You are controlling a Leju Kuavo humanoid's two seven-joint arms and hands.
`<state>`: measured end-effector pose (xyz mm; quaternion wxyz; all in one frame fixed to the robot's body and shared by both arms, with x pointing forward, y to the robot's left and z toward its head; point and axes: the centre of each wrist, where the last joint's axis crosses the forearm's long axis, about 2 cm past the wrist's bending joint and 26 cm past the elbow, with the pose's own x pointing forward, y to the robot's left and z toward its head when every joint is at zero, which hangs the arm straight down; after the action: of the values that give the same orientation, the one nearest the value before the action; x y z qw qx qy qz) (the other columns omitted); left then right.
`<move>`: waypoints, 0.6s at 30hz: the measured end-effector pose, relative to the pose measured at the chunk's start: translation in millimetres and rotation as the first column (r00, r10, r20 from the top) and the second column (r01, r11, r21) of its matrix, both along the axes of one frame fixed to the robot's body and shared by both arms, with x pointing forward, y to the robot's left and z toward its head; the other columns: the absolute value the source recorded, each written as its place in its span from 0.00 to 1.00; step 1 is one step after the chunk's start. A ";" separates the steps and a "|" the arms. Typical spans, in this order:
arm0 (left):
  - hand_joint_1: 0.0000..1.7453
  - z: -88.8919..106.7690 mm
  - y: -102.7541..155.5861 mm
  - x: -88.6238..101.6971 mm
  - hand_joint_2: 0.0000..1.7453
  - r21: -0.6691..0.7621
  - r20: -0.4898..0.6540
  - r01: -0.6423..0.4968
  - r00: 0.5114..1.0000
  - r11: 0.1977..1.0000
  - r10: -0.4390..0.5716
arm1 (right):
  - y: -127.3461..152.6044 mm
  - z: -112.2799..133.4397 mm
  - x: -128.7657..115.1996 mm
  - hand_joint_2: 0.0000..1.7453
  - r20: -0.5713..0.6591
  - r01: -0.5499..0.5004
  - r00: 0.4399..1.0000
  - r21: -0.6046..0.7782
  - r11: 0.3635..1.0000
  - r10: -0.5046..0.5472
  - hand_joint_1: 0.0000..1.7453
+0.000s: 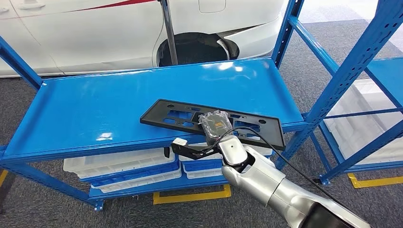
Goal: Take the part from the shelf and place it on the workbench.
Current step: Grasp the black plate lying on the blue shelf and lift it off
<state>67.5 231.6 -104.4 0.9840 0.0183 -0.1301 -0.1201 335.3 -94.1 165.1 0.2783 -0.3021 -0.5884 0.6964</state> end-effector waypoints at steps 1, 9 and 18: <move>0.00 0.0 0.1 0.1 1.00 0.005 0.005 0.003 1.000 1.000 -0.003 | -0.4 -0.3 -0.2 1.00 0.002 0.001 1.000 -0.001 1.000 -0.001 1.00; 0.00 0.1 0.8 0.0 1.00 0.055 0.015 0.018 1.000 0.998 -0.019 | -3.9 -2.4 -2.3 1.00 0.019 0.009 1.000 -0.006 1.000 -0.008 1.00; 0.00 0.4 0.9 1.5 1.00 0.058 0.018 0.009 1.000 0.998 -0.010 | -5.1 -5.8 -6.2 1.00 0.068 -0.004 0.998 -0.009 1.000 0.004 1.00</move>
<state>69.0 232.5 -104.0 0.9812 0.0474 -0.1358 -0.1284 329.1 -99.2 159.3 0.2553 -0.3256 -0.5950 0.6890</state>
